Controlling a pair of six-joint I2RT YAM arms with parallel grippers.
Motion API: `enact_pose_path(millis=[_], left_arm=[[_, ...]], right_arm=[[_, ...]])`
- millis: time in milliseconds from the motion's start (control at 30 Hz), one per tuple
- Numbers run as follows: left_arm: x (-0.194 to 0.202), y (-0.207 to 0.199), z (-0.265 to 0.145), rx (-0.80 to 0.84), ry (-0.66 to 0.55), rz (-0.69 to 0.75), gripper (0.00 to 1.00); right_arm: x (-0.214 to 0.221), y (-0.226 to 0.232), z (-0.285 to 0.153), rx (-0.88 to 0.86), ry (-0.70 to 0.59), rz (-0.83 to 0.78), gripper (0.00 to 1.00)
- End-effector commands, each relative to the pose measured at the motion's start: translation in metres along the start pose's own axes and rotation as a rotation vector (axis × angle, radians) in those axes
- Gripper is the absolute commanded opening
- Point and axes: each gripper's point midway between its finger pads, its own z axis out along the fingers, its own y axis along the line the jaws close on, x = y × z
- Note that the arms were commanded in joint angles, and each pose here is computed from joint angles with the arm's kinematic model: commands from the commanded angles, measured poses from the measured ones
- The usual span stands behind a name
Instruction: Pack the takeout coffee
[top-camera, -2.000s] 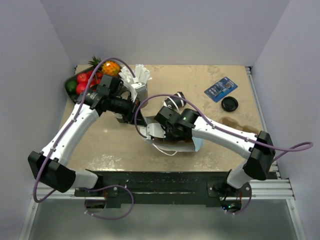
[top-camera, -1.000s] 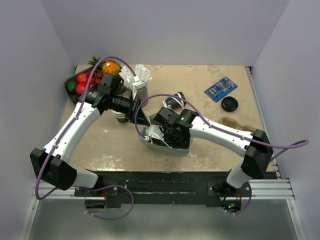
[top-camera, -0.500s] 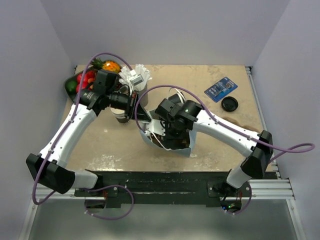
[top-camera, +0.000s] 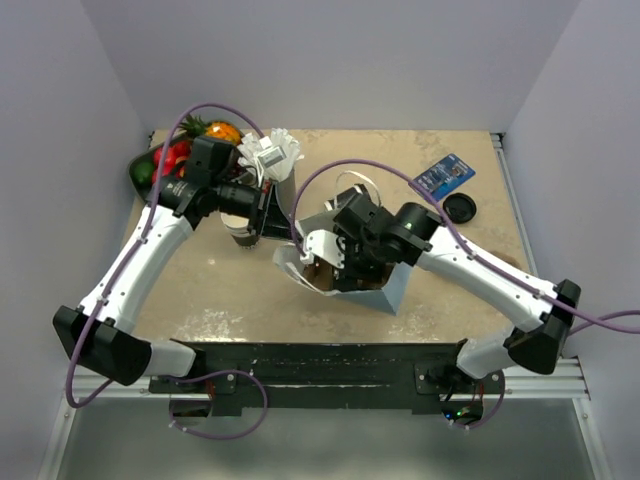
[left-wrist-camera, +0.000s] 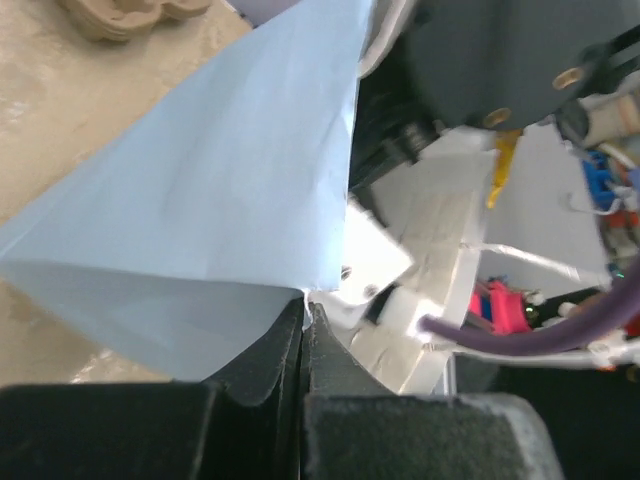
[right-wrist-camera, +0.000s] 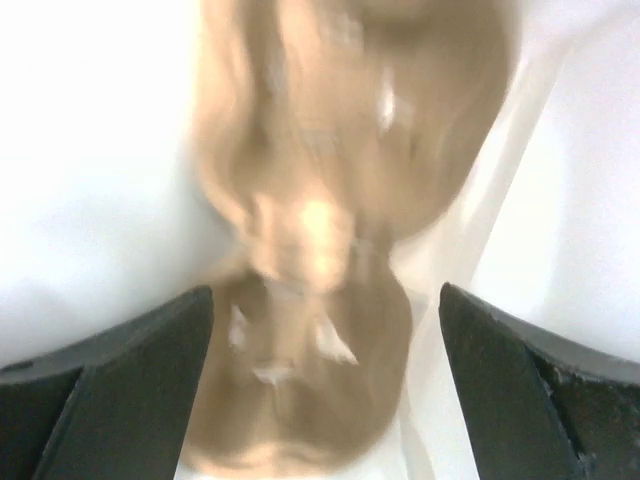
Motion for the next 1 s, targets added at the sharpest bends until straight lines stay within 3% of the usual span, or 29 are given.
enact_pose_path(millis=[0, 300, 733, 967], left_arm=[[0.012, 0.014, 0.004, -0.042, 0.029, -0.061, 0.0], [0.003, 0.002, 0.003, 0.001, 0.013, -0.044, 0.0], [0.023, 0.028, 0.004, -0.065, 0.044, -0.132, 0.0], [0.012, 0.035, 0.004, -0.09, 0.045, -0.115, 0.0]], right_arm=[[-0.099, -0.044, -0.065, 0.216, -0.465, 0.137, 0.99], [-0.111, -0.027, -0.041, 0.067, -0.459, 0.153, 0.99], [-0.161, -0.022, -0.152, 0.035, -0.744, 0.073, 0.99], [-0.167, -0.036, -0.172, 0.083, -0.788, 0.081, 0.99]])
